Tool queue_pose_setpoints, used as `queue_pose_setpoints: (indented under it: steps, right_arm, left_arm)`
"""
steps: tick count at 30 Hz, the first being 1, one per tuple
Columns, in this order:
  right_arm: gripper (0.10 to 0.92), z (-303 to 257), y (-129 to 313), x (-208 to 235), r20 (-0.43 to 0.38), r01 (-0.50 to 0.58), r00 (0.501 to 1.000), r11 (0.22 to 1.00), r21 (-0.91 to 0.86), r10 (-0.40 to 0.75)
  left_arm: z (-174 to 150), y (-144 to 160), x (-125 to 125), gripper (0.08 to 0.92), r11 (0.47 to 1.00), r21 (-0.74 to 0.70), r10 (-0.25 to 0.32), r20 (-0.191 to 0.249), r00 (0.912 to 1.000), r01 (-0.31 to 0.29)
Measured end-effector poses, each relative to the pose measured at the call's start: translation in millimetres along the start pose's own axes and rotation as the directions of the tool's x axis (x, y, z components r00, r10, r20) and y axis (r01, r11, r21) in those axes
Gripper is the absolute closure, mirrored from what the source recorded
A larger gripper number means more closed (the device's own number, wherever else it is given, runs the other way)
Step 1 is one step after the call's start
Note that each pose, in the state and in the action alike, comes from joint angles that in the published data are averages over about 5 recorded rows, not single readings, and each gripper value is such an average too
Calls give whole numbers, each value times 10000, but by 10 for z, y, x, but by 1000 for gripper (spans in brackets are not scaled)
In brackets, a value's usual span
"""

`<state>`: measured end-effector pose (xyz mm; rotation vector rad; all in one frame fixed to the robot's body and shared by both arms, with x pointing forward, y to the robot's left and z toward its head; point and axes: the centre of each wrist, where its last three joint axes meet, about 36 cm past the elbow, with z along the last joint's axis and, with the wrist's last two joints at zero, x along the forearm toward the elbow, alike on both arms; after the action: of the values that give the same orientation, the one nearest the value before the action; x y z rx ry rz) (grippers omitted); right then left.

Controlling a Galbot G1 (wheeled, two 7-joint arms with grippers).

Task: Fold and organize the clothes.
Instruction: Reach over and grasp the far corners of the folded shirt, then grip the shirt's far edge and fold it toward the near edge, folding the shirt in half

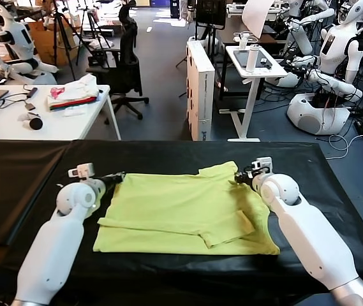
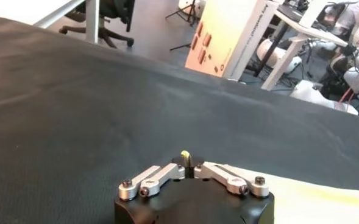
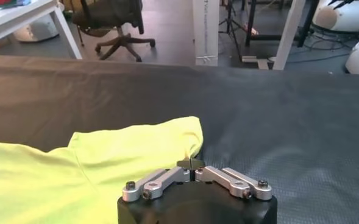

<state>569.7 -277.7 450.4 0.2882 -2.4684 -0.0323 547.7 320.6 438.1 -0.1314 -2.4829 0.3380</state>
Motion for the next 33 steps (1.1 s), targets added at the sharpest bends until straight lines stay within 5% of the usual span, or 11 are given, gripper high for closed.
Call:
queue_pose_setpoints:
  steps: [12,24,33]
  right_arm:
    - [883,26,-30,325,1633,278,9863,9995,-159,-249]
    - [883,225,32,937,1806,235,9830,9986,483,-319]
    - [883,596,147,1357,1209,340,9916,9945,995,-460]
  left_arm:
    - [-65,14,455,851,9994,-174,327,673,9972,-316]
    - [94,-118,1115,851,9958,-439,858,1260,9883,-808]
    - [339,-221,1503,851,9929,-530,1128,1424,9834,-1063]
